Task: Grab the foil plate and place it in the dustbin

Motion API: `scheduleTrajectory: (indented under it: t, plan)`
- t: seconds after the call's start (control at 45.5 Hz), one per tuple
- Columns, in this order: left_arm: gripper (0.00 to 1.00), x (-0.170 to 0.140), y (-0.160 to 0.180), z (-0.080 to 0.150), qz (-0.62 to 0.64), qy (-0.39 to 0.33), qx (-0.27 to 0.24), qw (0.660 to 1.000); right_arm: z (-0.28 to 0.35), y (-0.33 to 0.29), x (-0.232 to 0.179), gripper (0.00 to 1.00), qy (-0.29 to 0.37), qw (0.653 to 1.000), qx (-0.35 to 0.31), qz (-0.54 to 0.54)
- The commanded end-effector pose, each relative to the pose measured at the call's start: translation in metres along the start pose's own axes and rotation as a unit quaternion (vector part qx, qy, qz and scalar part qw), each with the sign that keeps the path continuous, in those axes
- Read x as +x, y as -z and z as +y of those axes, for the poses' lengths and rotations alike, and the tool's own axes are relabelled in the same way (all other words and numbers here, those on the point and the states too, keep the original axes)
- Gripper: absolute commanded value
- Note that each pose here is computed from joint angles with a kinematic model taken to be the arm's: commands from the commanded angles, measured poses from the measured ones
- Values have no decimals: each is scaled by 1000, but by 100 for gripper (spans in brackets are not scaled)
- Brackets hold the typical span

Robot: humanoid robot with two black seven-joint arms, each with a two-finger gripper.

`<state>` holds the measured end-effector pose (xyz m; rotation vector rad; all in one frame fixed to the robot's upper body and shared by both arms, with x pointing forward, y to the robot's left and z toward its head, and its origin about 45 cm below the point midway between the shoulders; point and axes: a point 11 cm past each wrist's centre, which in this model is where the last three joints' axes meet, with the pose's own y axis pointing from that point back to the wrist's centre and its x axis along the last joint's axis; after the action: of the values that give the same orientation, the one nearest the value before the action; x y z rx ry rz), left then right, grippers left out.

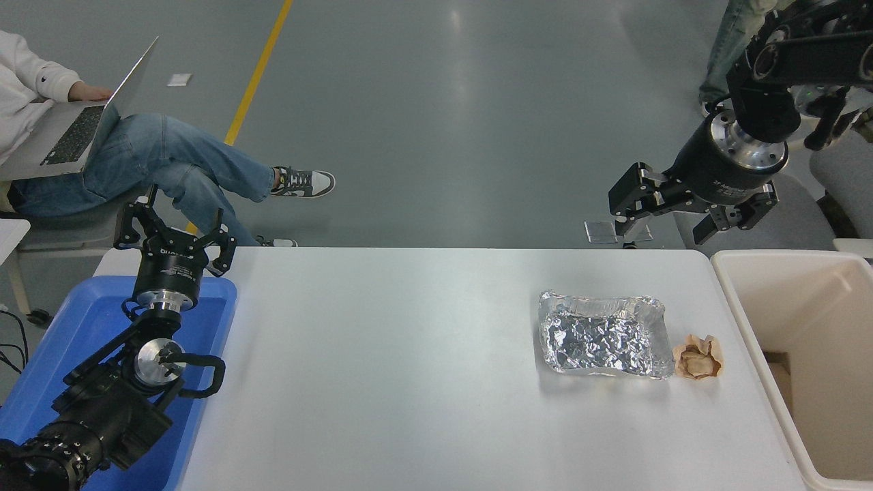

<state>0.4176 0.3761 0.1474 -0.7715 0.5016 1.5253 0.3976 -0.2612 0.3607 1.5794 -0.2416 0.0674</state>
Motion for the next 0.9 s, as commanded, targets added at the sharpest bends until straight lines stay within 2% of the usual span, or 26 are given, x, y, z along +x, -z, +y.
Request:
scheduleTrajectory:
  t: [0.0,0.22,0.418,0.549,0.703,0.879]
  plan:
    - [99,0,1,0,0,0,0,1000,-5,-6,-3,100,8,1000,-2,-9]
    - [99,0,1,0,0,0,0,1000,-25,-19,-11,100,32,998,24,-50]
    - [99,0,0,0,0,-1,0,1000,-54,-29,-27,100,70,996,15,-53]
    - [99,0,1,0,0,0,0,1000,-85,-42,-25,98,11,1000,-21,-17]
    - [99,0,1,0,0,0,0,1000,-140,-56,-37,94,-55,993,-49,88]
    - [99,0,1,0,0,0,0,1000,-198,-87,-59,94,-95,984,-73,134]
